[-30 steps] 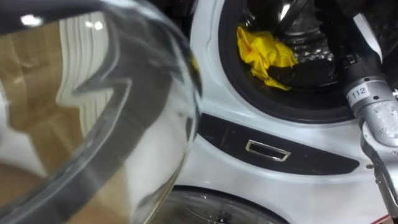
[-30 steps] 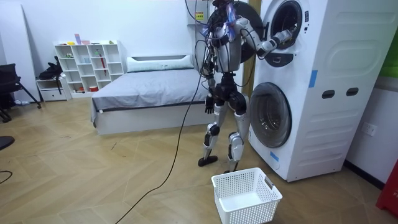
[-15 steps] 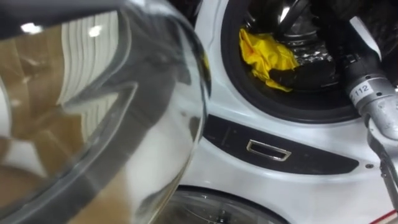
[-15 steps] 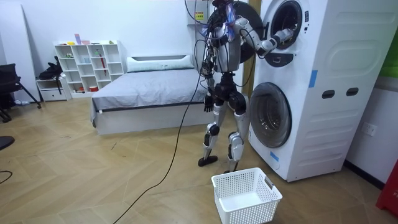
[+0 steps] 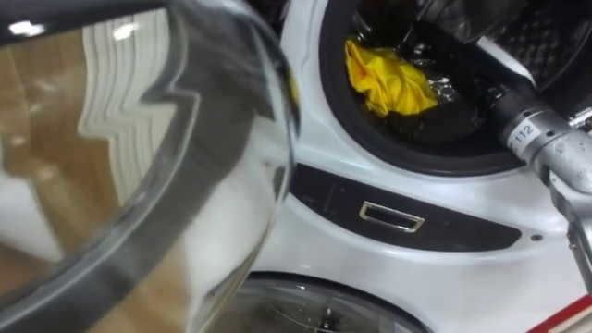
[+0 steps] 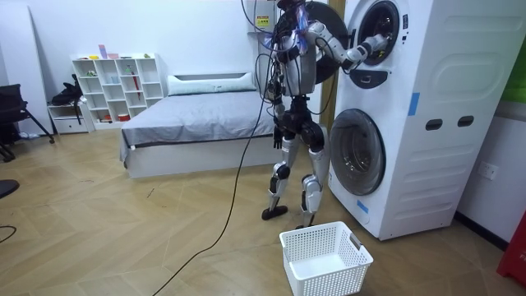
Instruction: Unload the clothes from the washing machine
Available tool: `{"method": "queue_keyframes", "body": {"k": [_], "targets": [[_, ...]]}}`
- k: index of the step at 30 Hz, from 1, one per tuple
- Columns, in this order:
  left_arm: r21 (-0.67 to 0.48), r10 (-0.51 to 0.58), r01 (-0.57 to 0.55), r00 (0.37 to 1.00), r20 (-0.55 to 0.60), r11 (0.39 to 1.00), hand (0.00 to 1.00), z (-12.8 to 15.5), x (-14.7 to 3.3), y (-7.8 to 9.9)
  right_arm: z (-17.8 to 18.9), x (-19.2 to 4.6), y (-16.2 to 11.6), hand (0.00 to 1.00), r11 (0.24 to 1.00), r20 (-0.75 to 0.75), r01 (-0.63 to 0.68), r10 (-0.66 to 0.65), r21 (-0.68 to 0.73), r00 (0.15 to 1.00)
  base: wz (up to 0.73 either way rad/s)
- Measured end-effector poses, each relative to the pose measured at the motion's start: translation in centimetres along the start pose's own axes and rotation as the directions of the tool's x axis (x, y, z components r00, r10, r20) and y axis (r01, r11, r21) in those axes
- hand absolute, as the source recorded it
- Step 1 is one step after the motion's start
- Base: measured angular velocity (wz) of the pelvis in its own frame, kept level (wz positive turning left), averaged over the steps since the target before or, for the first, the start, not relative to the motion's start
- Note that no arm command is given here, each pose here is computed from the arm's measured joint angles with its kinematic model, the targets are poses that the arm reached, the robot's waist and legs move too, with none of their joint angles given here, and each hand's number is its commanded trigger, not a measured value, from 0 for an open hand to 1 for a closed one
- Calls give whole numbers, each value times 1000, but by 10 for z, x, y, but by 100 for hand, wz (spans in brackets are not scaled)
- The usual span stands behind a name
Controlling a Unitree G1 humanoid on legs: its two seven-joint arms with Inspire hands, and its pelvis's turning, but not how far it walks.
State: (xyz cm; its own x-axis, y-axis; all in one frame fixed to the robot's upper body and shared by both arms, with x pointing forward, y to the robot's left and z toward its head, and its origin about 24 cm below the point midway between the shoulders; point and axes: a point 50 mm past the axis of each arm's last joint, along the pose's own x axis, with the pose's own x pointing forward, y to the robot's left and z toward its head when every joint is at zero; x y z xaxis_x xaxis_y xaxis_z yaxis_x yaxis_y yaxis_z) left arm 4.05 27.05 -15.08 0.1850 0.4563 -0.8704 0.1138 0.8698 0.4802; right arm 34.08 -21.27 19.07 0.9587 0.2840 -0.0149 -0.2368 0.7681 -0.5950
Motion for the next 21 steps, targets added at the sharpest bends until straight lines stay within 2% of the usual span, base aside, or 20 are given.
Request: {"method": "queue_keyframes", "body": {"k": [9, 10, 11, 17, 21], "targets": [[31, -2, 3, 1000, -12, 1000, 0, 1, 3, 10, 2, 1, 5, 0, 981, -70, -161, 154, -112, 986, -5], [32, 0, 0, 1000, -9, 999, 0, 2, 3, 11, 3, 0, 5, 55, 977, -80, -172, 163, -127, 983, -8], [36, 1, -1, 1000, -8, 999, 0, 3, 3, 12, 3, 0, 5, 100, 975, -87, -174, 163, -137, 983, -7], [101, 11, -11, 1000, -3, 995, 0, 7, 5, 16, 7, -1, 5, 100, 965, -98, -182, 166, -189, 981, -1], [126, 4, -5, 1000, 8, 992, 0, 14, 6, 14, 8, 0, 0, 100, 968, -103, -109, 87, -228, 991, 0]]}}
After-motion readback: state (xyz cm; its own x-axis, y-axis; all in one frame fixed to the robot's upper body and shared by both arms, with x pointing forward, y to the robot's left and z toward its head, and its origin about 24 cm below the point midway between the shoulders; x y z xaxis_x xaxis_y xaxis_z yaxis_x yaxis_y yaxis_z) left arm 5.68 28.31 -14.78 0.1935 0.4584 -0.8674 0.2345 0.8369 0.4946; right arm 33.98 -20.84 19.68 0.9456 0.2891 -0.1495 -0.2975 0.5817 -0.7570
